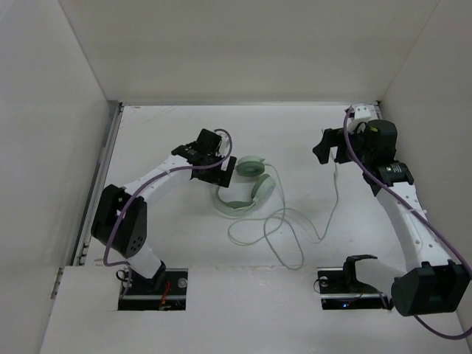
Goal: Wrap the headphones
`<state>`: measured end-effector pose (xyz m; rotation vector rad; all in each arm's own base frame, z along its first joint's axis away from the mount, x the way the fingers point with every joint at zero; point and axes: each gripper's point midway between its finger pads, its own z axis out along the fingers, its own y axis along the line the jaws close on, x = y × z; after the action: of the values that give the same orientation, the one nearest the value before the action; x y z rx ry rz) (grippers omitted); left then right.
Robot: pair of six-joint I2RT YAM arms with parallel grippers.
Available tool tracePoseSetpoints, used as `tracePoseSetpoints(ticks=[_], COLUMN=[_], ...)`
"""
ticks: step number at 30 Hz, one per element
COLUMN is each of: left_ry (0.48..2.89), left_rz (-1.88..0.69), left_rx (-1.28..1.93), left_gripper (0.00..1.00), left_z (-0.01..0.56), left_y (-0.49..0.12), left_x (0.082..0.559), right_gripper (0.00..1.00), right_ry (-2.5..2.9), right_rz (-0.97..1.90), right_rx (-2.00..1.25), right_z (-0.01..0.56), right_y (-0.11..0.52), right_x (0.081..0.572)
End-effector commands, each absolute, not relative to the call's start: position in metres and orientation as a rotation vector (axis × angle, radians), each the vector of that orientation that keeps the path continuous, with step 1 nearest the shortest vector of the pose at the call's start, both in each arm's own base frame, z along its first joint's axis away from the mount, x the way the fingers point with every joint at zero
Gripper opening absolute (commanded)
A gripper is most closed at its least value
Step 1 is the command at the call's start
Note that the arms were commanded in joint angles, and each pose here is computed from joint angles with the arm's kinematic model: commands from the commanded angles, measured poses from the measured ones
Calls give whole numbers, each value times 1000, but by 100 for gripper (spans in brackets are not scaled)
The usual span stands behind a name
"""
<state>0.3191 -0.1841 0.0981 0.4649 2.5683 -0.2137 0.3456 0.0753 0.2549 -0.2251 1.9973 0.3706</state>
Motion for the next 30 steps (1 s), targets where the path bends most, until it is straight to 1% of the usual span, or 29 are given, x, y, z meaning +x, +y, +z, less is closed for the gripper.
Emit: tracePoseSetpoints(ticks=[1, 8, 13, 15, 18, 20, 23, 27, 30], left_ry=[2575, 2638, 2703, 2720, 2751, 2778, 2794, 2794, 2803], left_rz=[-176, -121, -88, -84, -80, -71, -73, -75, -82], left_rx=[423, 427, 407, 400, 363, 332, 311, 299, 275], left_gripper=[98, 95, 87, 81, 63, 53, 49, 37, 31], left_z=[86, 62, 40, 33, 24, 16, 8, 2, -2], left_y=[-183, -180, -176, -176, -175, -172, -174, -180, -183], left_x=[323, 320, 308, 304, 299, 293, 289, 290, 293], right_gripper=[100, 100, 100, 100, 100, 100, 100, 100, 100], right_ry=[1886, 1845, 1816, 1812, 1808, 1801, 1795, 1791, 1791], right_rz=[424, 496, 532, 540, 544, 544, 542, 532, 530], right_rx=[-256, -258, -241, -234, -216, -205, -189, -161, -152], right_z=[291, 307, 316, 317, 319, 322, 324, 326, 326], right_y=[95, 112, 116, 117, 114, 111, 106, 98, 95], right_x=[354, 359, 362, 363, 365, 366, 366, 367, 367])
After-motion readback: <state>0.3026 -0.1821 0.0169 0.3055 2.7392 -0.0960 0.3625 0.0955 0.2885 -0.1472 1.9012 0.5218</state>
